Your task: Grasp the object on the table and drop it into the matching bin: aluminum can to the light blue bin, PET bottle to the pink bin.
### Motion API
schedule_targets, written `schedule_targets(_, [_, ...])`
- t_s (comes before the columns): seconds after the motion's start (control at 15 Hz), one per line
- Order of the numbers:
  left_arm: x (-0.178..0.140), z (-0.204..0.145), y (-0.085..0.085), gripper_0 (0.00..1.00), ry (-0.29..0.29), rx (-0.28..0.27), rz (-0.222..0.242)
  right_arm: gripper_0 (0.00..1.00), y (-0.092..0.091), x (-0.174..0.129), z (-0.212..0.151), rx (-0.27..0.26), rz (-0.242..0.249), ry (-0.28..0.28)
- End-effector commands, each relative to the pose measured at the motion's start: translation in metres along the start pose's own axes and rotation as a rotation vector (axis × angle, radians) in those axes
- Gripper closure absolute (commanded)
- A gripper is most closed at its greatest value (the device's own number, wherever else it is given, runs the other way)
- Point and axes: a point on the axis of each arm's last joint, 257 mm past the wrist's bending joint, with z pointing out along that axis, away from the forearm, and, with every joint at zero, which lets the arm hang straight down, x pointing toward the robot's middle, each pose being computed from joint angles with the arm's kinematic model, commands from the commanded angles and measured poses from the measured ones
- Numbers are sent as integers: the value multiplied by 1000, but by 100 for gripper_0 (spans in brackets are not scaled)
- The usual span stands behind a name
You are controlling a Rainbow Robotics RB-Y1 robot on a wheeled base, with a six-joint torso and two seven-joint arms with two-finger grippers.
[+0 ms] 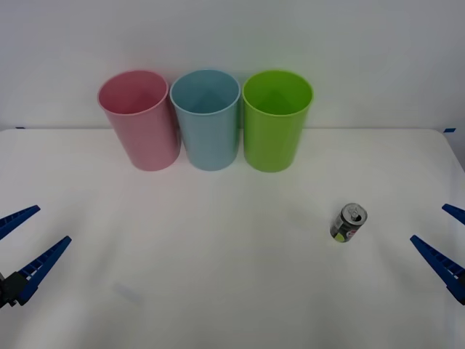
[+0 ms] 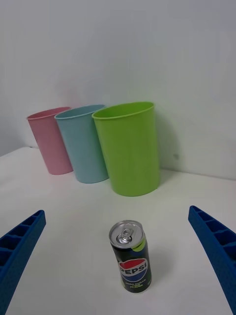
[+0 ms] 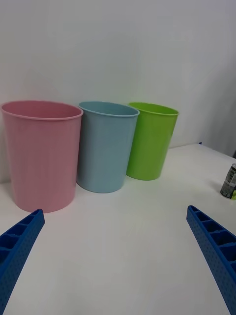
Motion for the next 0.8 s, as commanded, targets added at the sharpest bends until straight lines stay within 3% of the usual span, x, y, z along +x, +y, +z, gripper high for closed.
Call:
schedule_targets(0.07, [0,0,0,0,0,0,0,0,0,0,0,0,0,0])
schedule_targets(0.4, [0,0,0,0,0,0,0,0,-6,3,4,8,4,8])
schedule_targets(0.8, [0,0,0,0,0,0,0,0,-20,46,-2,5,37,94])
